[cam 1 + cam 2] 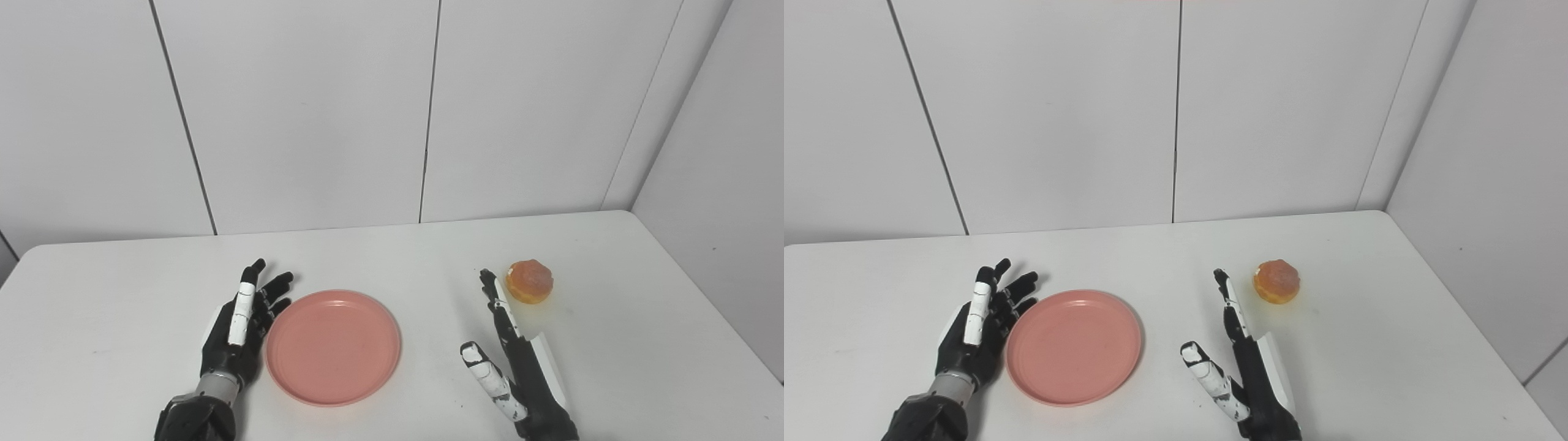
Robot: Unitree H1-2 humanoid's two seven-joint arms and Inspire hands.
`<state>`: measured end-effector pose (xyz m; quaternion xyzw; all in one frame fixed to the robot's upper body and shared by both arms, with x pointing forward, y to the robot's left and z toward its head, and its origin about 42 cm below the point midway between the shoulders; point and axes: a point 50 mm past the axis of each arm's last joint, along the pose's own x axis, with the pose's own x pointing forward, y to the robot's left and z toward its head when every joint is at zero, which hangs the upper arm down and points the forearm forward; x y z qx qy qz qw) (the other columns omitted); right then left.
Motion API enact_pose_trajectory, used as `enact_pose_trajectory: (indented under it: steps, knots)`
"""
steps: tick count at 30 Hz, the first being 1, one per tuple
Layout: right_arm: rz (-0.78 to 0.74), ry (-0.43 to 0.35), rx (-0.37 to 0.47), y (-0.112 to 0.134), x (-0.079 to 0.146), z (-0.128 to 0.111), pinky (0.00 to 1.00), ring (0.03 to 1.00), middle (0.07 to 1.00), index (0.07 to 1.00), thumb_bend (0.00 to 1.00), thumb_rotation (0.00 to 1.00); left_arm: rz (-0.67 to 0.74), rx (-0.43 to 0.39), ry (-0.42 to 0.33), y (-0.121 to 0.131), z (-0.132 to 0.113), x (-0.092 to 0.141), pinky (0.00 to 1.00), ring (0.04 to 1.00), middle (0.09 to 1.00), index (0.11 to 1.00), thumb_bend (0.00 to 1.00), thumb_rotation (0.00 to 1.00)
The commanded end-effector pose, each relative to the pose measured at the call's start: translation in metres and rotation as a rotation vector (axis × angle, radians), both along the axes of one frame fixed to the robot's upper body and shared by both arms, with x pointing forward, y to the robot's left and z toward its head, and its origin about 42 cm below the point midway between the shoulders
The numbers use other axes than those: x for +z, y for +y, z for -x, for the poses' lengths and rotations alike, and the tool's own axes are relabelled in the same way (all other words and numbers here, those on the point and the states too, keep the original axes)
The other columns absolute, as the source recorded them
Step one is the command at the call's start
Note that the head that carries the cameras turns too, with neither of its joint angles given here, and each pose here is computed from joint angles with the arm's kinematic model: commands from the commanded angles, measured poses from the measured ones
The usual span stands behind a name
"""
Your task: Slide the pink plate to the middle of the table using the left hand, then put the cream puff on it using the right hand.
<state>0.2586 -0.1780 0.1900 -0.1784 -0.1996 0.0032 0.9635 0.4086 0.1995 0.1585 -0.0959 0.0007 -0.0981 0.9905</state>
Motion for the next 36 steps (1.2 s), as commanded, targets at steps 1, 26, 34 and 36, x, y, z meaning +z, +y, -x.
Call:
enact_pose_trajectory:
  steps: [1,26,34,36]
  knots:
    - [0.036,-0.085,-0.024,-0.007,0.024,-0.002,1.0,1.0,1.0,1.0,0.88,1.0,0.018,-0.029,-0.032,-0.003,-0.008,0.013,0.88,0.901,0.81,0.983,1.0,0.86]
    - [0.787,-0.113,-0.228,-0.096,0.137,-0.065,0.68,0.883,0.953,0.975,1.0,0.7,0.06,-0.079,-0.012,-0.007,-0.009,0.013,0.96,0.888,0.773,0.992,1.0,0.86]
    - [1.012,0.066,-0.225,-0.127,0.153,-0.099,0.77,0.937,0.956,0.921,1.0,0.62,0.056,-0.083,-0.018,-0.009,-0.009,0.013,0.96,0.885,0.774,0.991,1.0,0.88]
    - [1.039,0.118,-0.23,-0.135,0.151,-0.109,0.76,0.93,0.951,0.917,1.0,0.6,0.057,-0.084,-0.02,-0.009,-0.008,0.013,0.96,0.884,0.777,0.989,1.0,0.88]
